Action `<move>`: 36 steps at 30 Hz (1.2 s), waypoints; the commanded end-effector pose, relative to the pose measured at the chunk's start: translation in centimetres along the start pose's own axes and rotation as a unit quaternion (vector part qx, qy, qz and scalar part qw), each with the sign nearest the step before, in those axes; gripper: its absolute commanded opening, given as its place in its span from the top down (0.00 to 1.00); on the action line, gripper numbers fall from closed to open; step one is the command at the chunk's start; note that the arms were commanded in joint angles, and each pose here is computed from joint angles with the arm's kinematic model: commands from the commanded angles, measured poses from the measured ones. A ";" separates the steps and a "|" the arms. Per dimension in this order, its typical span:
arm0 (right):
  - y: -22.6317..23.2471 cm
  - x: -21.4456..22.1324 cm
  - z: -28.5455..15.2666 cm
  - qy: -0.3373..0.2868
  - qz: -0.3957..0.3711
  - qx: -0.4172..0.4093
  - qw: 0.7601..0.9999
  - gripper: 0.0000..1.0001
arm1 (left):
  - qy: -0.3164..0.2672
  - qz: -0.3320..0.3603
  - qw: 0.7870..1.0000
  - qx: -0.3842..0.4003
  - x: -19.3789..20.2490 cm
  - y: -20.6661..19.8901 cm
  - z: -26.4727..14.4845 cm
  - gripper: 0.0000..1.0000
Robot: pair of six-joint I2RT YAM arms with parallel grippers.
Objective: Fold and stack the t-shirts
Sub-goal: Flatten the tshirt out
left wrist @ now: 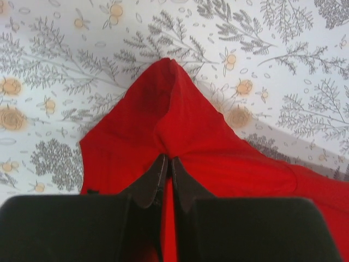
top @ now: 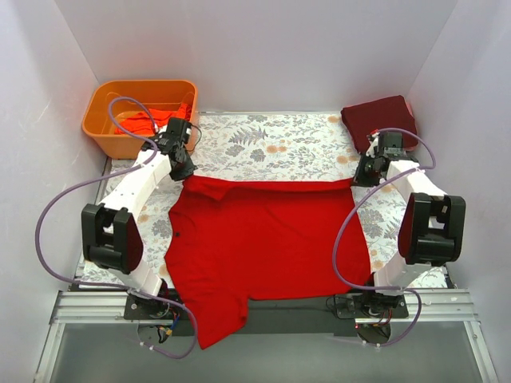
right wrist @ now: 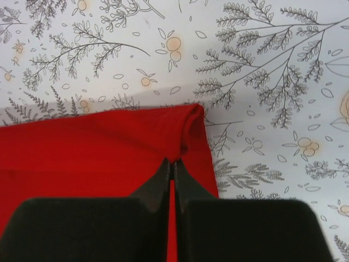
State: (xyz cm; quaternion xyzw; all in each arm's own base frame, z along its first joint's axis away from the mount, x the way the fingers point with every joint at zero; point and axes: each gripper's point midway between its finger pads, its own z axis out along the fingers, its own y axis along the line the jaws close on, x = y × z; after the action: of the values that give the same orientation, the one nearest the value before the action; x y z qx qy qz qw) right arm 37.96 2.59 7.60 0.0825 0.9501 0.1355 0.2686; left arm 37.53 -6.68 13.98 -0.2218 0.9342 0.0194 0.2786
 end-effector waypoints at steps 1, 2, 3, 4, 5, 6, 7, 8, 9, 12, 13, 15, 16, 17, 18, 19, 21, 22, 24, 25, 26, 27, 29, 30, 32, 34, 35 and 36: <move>-0.2 1.4 -1.8 0.014 0.011 0.013 1.000 0.99 | 0.015 -0.022 1.000 0.003 1.3 1.5 -2.7 1.00; -0.2 1.6 -2.3 0.012 0.012 0.016 1.000 0.99 | 0.019 -0.026 0.999 0.004 2.0 2.0 -3.2 1.00; -0.3 2.2 -2.5 0.018 0.014 0.017 1.000 0.99 | 0.027 -0.029 0.999 0.005 2.7 2.3 -3.4 1.00; -0.4 3.0 -2.5 0.023 0.016 0.018 0.999 0.99 | 0.036 -0.037 0.999 0.004 3.5 2.6 -3.6 1.00; -0.6 3.0 -2.9 0.018 0.016 0.028 0.999 0.99 | 0.039 -0.040 0.998 0.003 4.0 3.0 -3.8 1.00; -0.8 3.2 -3.1 0.018 0.016 0.033 0.999 0.99 | 0.045 -0.043 0.998 0.000 5.1 3.7 -4.0 1.00; -0.9 3.5 -3.3 0.019 0.017 0.035 0.999 0.99 | 0.053 -0.046 0.998 0.007 5.8 3.7 -4.1 1.00; -0.9 3.6 -3.6 0.016 0.018 0.038 0.999 0.99 | 0.059 -0.051 0.997 0.008 6.4 3.9 -4.1 1.00; -1.0 3.6 -3.8 0.014 0.019 0.041 0.999 0.99 | 0.067 -0.052 0.996 0.009 7.3 4.3 -4.2 1.00; -0.7 3.2 -4.6 -0.002 0.021 0.040 0.999 0.99 | 0.079 -0.059 0.995 0.010 8.7 4.7 -3.7 1.00; -0.7 3.1 -4.9 -0.007 0.022 0.042 0.999 0.99 | 0.083 -0.060 0.995 0.017 9.0 4.6 -3.8 1.00; -1.2 2.6 -5.4 -0.021 0.024 0.058 0.998 0.99 | 0.089 -0.061 0.994 0.019 9.3 4.4 -3.6 1.00; -1.3 2.3 -5.6 -0.028 0.025 0.064 0.997 0.99 | 0.088 -0.061 0.994 0.021 9.0 4.2 -3.4 1.00; -1.6 1.9 -5.9 -0.037 0.029 0.072 0.996 0.99 | 0.090 -0.061 0.994 0.024 9.0 4.0 -3.4 1.00; -1.4 0.9 -6.1 -0.050 0.027 0.069 0.996 0.99 | 0.089 -0.060 0.994 0.026 8.8 3.8 -3.4 1.00; -1.3 0.3 -6.3 -0.058 0.028 0.068 0.996 0.99 | 0.088 -0.058 0.994 0.028 8.4 3.4 -3.2 1.00; -1.0 -1.9 -6.6 -0.083 0.026 0.068 0.994 0.99 | 0.084 -0.056 0.994 0.033 7.8 2.9 -2.9 1.00; -0.9 -2.6 -6.5 -0.089 0.026 0.067 0.994 0.99 | 0.077 -0.053 0.995 0.038 7.1 2.4 -3.0 1.00; -0.8 -4.1 -6.1 -0.100 0.024 0.063 0.993 0.99 | 0.074 -0.052 0.995 0.031 6.5 2.0 -2.2 1.00; -0.7 -5.2 -6.0 -0.107 0.022 0.062 0.992 0.99 | 0.068 -0.053 0.996 0.032 5.8 1.8 -2.2 1.00; -0.7 -5.7 -5.9 -0.109 0.022 0.063 0.992 0.99 | 0.070 -0.052 0.996 0.026 5.7 1.6 -1.6 1.00; -0.8 -6.1 -5.8 -0.111 0.021 0.066 0.991 0.99 | 0.064 -0.054 0.996 0.024 5.3 1.5 -1.3 1.00; -0.8 -7.0 -5.4 -0.113 0.019 0.069 0.991 0.99 | 0.065 -0.052 0.996 0.024 4.7 0.7 -0.6 1.00; -0.8 -7.1 -5.2 -0.112 0.018 0.068 0.991 0.99 | 0.068 -0.051 0.996 0.024 4.5 0.5 -0.4 1.00; -0.7 -6.8 -4.8 -0.104 0.019 0.061 0.993 0.99 | 0.067 -0.052 0.996 0.028 4.0 0.0 -0.5 1.00; -0.5 -6.3 -4.7 -0.099 0.019 0.055 0.993 0.99 | 0.066 -0.052 0.996 0.023 3.9 0.2 -0.6 1.00; -0.7 -5.6 -4.7 -0.093 0.018 0.056 0.994 0.99 | 0.066 -0.052 0.996 0.021 4.0 0.4 -0.7 1.00; -0.8 -5.0 -4.6 -0.087 0.018 0.057 0.994 0.99 | 0.068 -0.050 0.996 0.014 4.4 0.9 -0.8 1.00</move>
State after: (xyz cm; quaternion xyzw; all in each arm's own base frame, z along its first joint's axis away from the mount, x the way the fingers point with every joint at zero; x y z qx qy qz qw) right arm 39.53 0.14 12.96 0.1257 0.9333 0.0812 0.3265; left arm 33.41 -8.55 10.52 -0.2616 0.9444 -0.0295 0.1969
